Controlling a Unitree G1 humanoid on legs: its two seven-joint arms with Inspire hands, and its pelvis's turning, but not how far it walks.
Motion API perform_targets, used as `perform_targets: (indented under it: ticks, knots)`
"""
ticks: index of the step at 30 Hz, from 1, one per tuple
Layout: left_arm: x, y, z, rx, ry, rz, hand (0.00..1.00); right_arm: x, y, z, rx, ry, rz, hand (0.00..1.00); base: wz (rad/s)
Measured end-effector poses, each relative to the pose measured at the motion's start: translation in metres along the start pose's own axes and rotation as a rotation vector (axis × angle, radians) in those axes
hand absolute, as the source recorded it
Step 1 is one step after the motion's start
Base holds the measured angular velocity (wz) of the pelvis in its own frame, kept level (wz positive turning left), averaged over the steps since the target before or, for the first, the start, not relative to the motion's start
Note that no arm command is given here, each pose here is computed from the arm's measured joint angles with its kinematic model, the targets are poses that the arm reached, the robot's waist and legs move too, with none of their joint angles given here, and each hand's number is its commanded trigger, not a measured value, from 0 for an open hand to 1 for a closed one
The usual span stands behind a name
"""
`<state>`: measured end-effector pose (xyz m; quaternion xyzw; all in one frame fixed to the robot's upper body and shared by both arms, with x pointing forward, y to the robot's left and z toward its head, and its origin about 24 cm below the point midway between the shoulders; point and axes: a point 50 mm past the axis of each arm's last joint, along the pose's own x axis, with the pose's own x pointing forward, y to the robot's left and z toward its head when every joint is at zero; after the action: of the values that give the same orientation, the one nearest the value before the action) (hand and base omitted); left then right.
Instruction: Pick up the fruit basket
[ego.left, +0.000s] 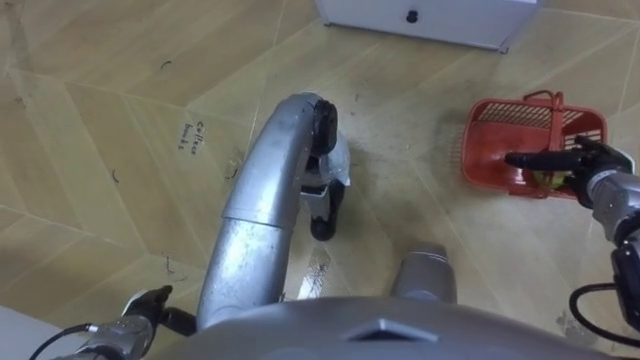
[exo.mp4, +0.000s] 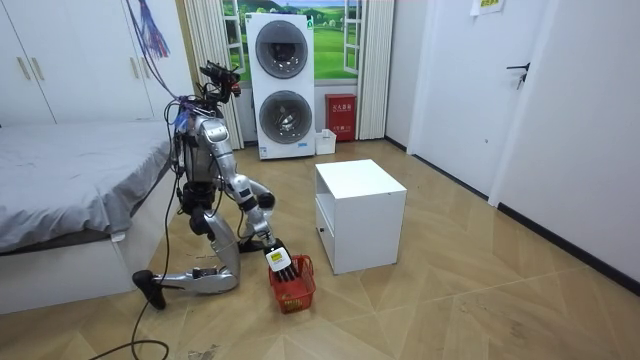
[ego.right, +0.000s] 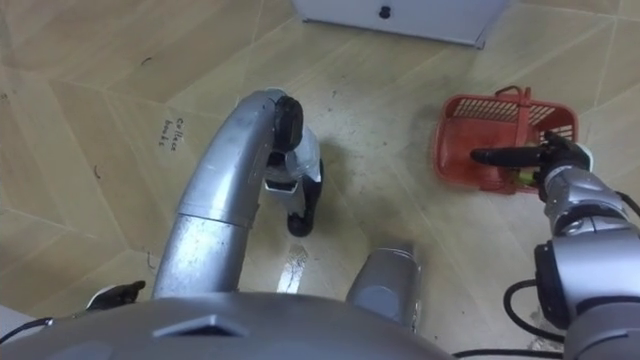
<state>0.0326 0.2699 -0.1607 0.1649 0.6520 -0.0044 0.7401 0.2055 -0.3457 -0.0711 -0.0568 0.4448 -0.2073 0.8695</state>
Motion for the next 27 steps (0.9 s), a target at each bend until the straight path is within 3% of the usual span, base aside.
perform_targets:
  ticks: [15,16,17,27]
  knots:
    - [0.0000,-0.0003,0.0001,0.004,0.000,-0.002,0.00,0.0000,0.0019,0.0015,0.006,-0.006,0.032,0.02,0.00]
    - [0.0000,-0.0003,0.0001,0.004,0.000,-0.002,0.00,0.0000,0.0019,0.0015,0.006,-0.006,0.032,0.34,0.00]
    - [0.0000,-0.0004,0.0001,0.004,0.000,-0.004,0.00,0.0000,0.0019,0.0015,0.006,-0.006,0.032,0.98,0.00]
    - [0.0005,-0.0002,0.0045,0.004,-0.009,-0.009,0.00,0.0000,0.0018,0.0009,0.006,-0.004,0.034,1.00,0.00]
